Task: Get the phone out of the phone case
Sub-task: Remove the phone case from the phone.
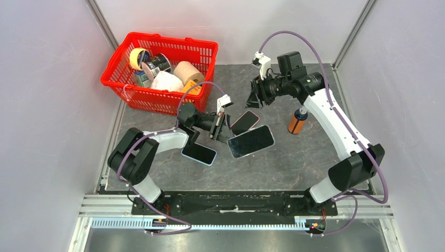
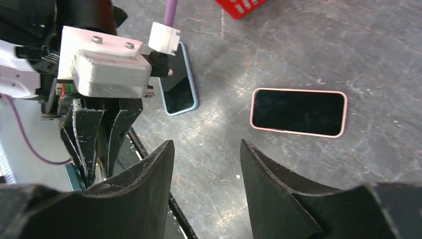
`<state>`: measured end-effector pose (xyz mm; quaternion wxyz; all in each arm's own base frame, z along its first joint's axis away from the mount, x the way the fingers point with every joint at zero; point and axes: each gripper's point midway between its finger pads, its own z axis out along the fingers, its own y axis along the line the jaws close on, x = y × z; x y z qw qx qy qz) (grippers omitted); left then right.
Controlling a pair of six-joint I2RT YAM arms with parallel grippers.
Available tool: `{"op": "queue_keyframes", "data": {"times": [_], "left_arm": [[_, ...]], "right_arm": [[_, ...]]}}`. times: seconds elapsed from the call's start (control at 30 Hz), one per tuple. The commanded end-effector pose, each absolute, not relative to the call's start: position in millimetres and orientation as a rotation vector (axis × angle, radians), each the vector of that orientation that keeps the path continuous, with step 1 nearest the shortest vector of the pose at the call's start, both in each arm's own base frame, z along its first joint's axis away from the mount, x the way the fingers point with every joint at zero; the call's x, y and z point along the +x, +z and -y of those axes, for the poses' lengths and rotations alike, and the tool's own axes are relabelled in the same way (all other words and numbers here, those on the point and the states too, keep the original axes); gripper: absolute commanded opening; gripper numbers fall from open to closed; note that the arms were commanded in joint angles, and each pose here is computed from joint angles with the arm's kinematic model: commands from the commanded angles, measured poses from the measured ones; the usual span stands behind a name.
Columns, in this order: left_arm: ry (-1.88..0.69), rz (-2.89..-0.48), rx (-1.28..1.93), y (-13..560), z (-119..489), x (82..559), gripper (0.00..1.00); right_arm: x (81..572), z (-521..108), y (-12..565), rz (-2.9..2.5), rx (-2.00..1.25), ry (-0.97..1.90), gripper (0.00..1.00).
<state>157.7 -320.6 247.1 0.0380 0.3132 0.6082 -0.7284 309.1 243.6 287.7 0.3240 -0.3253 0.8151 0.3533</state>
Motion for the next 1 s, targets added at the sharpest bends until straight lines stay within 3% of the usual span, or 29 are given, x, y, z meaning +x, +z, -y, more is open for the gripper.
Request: {"op": "queue_keyframes", "data": {"times": [0.0, 0.17, 0.33, 0.5, 0.6, 0.73, 0.97], "left_arm": [[-2.141, -1.813, 0.951, 249, 313, 169, 0.02], [-2.054, -1.897, 0.901, 229, 310, 181, 0.02], [-1.812, -2.001, 0.978, 202, 303, 192, 0.02], [-1.642, -2.063, 0.962, 192, 297, 207, 0.02], [-1.555, -2.100, 0.876, 189, 295, 223, 0.02], [-1.470, -2.141, 0.764, 191, 291, 242, 0.02], [-1.333, -2.269, 0.523, 186, 287, 272, 0.02]], "right_arm": [[332, -240, 317, -2.016, -0.847, 0.798, 0.60], [325, -241, 323, -1.985, -0.897, 0.816, 0.62], [291, -248, 334, -1.882, -1.121, 0.910, 0.65], [271, -258, 317, -1.884, -1.258, 0.805, 0.67], [273, -266, 308, -1.899, -1.223, 0.747, 0.68], [284, -271, 296, -1.958, -1.143, 0.690, 0.80], [302, -276, 266, -2.068, -0.965, 0.646, 0.84]]}}
